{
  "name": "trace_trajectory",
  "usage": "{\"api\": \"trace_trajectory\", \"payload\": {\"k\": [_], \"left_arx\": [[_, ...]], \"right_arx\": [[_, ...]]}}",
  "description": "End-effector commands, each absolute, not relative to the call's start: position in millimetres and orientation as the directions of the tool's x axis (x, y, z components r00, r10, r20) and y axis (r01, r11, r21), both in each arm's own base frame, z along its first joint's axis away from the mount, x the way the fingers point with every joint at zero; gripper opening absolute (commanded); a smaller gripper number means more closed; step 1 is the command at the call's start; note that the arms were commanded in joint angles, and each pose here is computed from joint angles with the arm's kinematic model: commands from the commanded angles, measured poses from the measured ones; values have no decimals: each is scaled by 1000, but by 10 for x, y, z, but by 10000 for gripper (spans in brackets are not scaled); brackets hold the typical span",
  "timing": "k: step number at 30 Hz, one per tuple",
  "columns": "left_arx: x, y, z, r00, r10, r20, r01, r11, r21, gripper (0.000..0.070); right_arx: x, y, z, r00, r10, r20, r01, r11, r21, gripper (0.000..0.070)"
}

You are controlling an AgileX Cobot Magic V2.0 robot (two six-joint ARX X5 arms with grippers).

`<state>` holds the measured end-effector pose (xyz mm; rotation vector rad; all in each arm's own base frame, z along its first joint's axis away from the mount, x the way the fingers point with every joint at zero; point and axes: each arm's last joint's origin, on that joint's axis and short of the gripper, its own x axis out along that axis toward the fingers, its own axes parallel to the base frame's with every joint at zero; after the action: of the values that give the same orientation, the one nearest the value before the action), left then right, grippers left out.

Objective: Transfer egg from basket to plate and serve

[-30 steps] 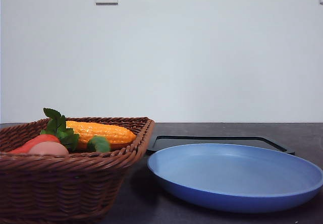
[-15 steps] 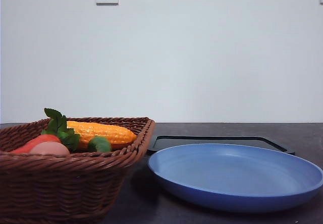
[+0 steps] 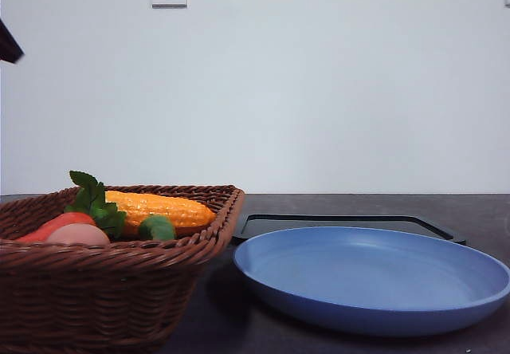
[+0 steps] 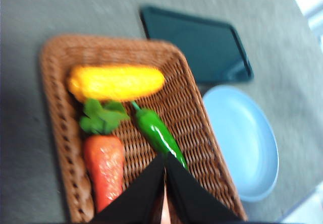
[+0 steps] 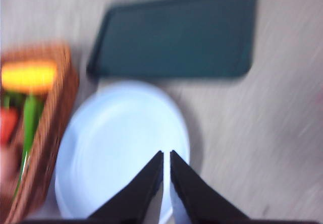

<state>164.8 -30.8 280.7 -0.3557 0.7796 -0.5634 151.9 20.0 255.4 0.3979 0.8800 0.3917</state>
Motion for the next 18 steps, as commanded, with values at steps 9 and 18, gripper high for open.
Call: {"api": "trace_trajectory", "payload": {"k": [9, 18], "left_arx": [[1720, -438, 2803, 529, -637, -561, 411, 770, -488, 300], [1719, -456, 2808, 527, -643, -556, 401, 765, -504, 309]], "right_arx": [[1813, 245, 2231, 377, 515, -770, -130, 852, 506, 259], [2108, 384, 1907, 280, 517, -809, -138, 855, 499, 263]]}}
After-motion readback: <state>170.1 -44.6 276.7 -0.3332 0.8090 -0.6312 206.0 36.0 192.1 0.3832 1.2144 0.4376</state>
